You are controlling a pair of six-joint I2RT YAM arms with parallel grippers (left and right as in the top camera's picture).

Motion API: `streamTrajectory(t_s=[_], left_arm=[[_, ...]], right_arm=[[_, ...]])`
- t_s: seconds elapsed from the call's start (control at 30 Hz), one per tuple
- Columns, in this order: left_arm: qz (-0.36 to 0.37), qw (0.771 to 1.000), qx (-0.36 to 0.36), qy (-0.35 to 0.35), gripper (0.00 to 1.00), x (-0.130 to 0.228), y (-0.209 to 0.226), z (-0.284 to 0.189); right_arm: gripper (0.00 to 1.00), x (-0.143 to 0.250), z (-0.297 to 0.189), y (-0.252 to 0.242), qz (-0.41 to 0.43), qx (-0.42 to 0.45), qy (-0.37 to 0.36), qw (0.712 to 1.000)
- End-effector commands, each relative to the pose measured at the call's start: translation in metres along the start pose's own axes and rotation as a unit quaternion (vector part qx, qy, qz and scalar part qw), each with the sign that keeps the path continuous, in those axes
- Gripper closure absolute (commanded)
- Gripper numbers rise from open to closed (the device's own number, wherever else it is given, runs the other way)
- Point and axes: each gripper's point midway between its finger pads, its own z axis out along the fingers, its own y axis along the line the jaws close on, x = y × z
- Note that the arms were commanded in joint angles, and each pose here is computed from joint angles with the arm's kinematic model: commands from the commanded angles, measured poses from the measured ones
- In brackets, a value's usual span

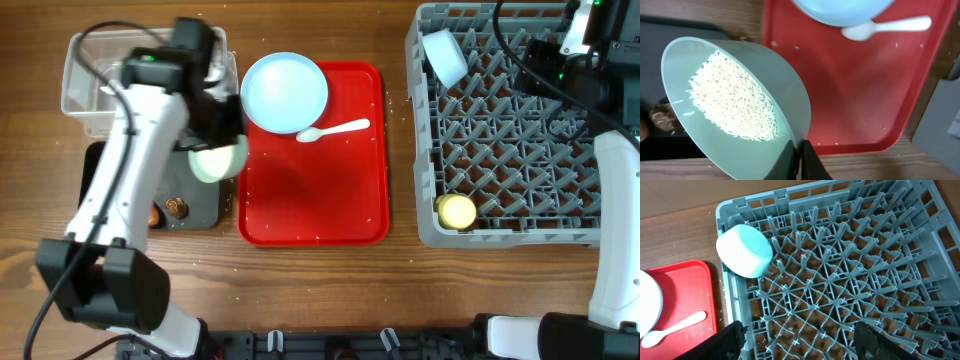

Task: Sort waste into correct bins and load items into the dishwasher rack
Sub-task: 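Tip the rice from the green bowl onto the black tray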

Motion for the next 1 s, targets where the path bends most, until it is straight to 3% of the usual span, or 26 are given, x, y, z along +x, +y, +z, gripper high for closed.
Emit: streamTrajectory(t_s=[0.0, 0.17, 0.33, 0.5, 0.73, 0.9, 0.97], left_arm=[[-0.029, 0.998, 0.047, -0.024, 0.96, -0.016, 0.033, -0.022], [-0.054, 0.990, 0.126, -0.040, 0.96, -0.028, 0.072, -0.036], [-0.090, 0.964, 0.233, -0.087, 0.96, -0.034, 0.115, -0.060], [-0.136, 0.926, 0.331, -0.118, 0.96, -0.021, 0.148, -0.059], [-0.179, 0.875, 0.425, -0.146, 0.96, -0.001, 0.158, -0.032], [-0.198, 0.828, 0.490, -0.187, 0.96, -0.010, 0.159, -0.056], [-0.205, 0.820, 0.501, -0.189, 0.96, -0.010, 0.159, -0.060]], right_arm=[[0.27, 0.003, 0.006, 0.001, 0.002, -0.003, 0.009, 1.000], [0.27, 0.003, 0.006, 0.002, 0.002, -0.005, 0.010, 1.000], [0.27, 0.007, 0.006, 0.001, 0.001, -0.004, 0.016, 1.000], [0.27, 0.007, 0.006, 0.003, 0.003, -0.008, 0.017, 1.000], [0.27, 0.008, 0.006, 0.004, 0.002, -0.012, 0.020, 1.000], [0.27, 0.011, 0.006, 0.004, 0.002, -0.011, 0.025, 1.000], [0.27, 0.012, 0.006, 0.003, 0.002, -0.011, 0.027, 1.000]])
